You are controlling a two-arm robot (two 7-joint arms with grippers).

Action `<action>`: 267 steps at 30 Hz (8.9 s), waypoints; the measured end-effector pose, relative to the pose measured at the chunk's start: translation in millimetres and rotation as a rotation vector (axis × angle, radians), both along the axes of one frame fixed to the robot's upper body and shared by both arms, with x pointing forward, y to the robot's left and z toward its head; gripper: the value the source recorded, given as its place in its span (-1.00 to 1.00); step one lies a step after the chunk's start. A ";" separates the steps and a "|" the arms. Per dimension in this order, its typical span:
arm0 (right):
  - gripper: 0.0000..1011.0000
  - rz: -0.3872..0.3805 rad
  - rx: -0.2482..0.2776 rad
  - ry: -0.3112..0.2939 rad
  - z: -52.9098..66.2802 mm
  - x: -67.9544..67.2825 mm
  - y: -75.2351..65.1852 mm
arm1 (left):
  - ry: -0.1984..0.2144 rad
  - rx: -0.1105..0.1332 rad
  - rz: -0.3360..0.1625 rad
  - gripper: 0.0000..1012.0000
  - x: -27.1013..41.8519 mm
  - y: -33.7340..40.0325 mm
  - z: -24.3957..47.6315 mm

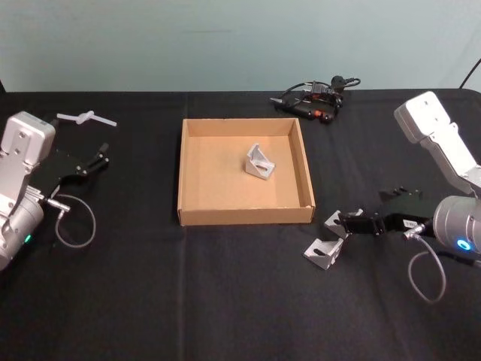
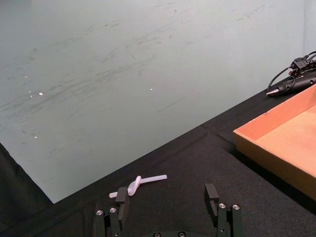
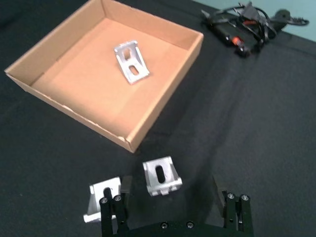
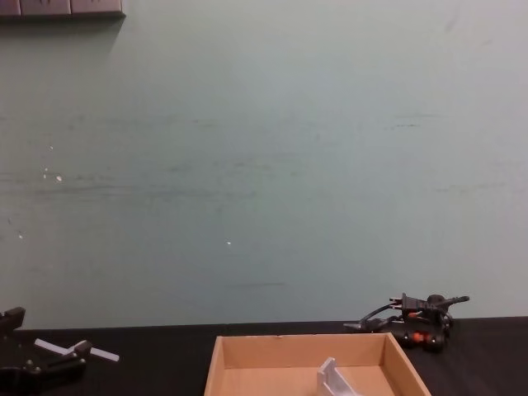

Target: Use one hand to pick up the angle iron from the table and place it into the box.

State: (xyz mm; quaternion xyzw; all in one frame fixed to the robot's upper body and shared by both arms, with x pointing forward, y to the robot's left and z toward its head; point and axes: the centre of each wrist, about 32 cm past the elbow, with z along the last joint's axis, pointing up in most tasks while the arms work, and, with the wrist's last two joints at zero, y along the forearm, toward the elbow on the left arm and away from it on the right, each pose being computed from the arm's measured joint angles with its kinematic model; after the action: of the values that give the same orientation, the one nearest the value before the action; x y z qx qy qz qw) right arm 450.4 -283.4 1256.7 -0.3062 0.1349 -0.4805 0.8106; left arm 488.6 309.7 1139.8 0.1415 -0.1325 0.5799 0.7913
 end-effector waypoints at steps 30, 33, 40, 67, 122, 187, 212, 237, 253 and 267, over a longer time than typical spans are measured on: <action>0.98 0.015 0.011 0.058 -10.4 15.1 -1.7 | 0.000 0.000 0.000 0.99 0.0 0.0 0.0; 0.98 0.009 0.021 0.062 -12.1 15.7 -1.5 | 0.000 0.000 0.000 0.99 0.0 0.0 0.0; 0.98 0.009 0.021 0.062 -12.2 15.7 -1.7 | 0.000 0.000 0.000 0.99 0.0 0.0 0.0; 0.37 0.013 0.018 0.060 -11.3 15.6 -1.5 | 0.000 0.000 0.000 0.99 0.0 0.0 0.0; -0.12 0.119 0.047 -0.122 41.0 72.4 52.7 | 0.000 0.000 0.000 0.99 0.0 0.0 0.0; 0.98 0.233 0.041 -0.116 19.4 121.0 113.9 | 0.000 0.000 0.000 0.99 0.0 0.0 0.0; 0.98 0.210 -0.008 0.003 23.1 25.1 49.6 | 0.000 0.000 0.000 0.99 0.0 0.0 0.0; 0.98 0.230 -0.031 0.064 27.0 -15.6 30.6 | 0.000 0.000 0.000 0.99 0.0 0.0 0.0; 0.98 0.211 -0.052 0.122 13.5 -18.5 22.2 | 0.000 0.000 0.000 0.99 0.0 0.0 0.0; 0.98 0.202 -0.043 0.132 4.5 -6.7 26.7 | 0.000 0.000 0.000 0.99 0.0 0.0 0.0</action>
State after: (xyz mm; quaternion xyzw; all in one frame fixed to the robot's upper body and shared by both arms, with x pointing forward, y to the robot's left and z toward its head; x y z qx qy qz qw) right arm 443.7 -256.7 1261.1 -0.3663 0.1462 -0.3780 0.8376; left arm 488.6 309.7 1139.8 0.1415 -0.1325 0.5799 0.7913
